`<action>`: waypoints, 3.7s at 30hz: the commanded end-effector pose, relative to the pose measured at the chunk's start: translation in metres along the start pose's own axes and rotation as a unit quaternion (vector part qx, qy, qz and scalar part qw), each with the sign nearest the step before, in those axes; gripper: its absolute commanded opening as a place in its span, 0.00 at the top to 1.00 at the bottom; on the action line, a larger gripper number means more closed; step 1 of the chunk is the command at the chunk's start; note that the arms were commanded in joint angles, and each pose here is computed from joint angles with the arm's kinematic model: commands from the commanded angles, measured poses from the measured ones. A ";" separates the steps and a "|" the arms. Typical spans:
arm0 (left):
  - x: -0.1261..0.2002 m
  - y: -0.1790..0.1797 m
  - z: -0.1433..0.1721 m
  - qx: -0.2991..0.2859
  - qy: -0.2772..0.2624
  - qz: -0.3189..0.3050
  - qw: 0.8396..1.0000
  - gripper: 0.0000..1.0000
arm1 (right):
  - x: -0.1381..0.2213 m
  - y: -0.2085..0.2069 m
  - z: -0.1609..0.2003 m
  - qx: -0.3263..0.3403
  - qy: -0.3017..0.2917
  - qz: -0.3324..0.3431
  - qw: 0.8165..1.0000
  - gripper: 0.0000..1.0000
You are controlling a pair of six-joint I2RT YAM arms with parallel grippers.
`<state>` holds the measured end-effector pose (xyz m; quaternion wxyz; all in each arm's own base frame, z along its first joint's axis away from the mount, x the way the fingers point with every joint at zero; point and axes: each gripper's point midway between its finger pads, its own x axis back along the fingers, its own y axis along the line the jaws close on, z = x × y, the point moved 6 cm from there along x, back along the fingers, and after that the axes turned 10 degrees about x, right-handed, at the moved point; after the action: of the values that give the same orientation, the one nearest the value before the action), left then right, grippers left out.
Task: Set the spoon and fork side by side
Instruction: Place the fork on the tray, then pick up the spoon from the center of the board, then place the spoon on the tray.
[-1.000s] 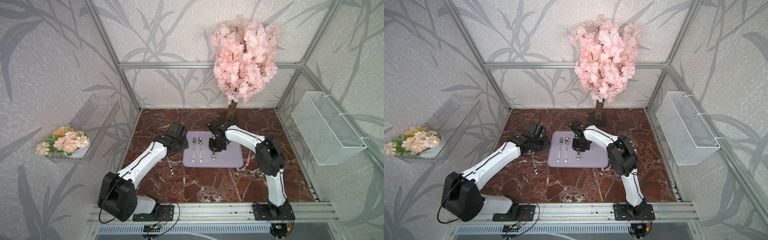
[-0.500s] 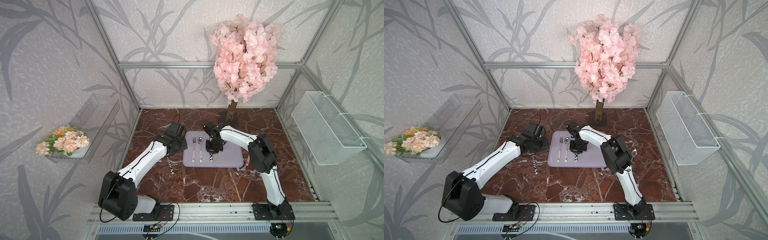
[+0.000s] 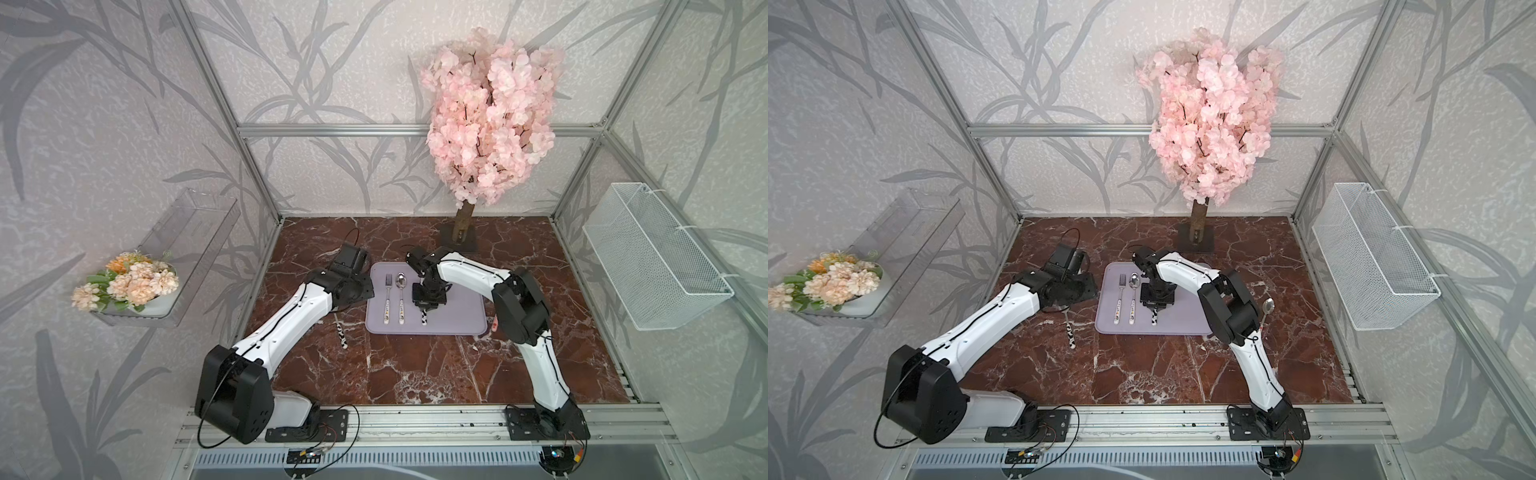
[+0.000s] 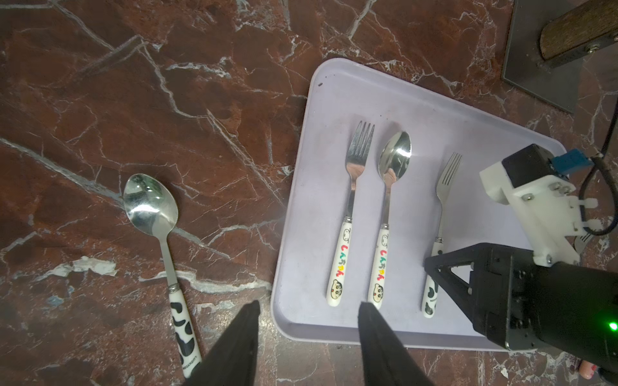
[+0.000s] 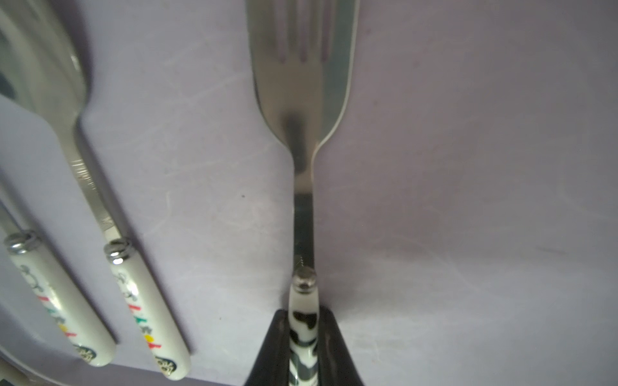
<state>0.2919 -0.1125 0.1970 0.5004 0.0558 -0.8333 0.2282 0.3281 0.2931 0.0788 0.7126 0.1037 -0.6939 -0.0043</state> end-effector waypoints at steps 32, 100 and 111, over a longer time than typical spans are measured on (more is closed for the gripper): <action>-0.028 0.076 0.013 0.105 0.028 -0.130 0.986 0.49 | 0.093 0.010 0.009 0.028 -0.128 -0.040 0.991 0.58; -0.038 -0.048 0.017 -0.021 0.088 -0.068 0.994 1.00 | 0.114 -0.158 0.059 -0.118 -0.207 -0.020 0.971 0.61; -0.097 -0.194 0.073 -0.165 0.165 -0.036 0.972 1.00 | 0.114 -0.194 0.072 -0.163 -0.212 -0.007 0.964 0.61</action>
<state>0.3585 -0.3238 0.1585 0.6034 -0.0397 -0.7870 0.1224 0.2936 0.0796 0.1612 0.5566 -0.0095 -0.8169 -0.1511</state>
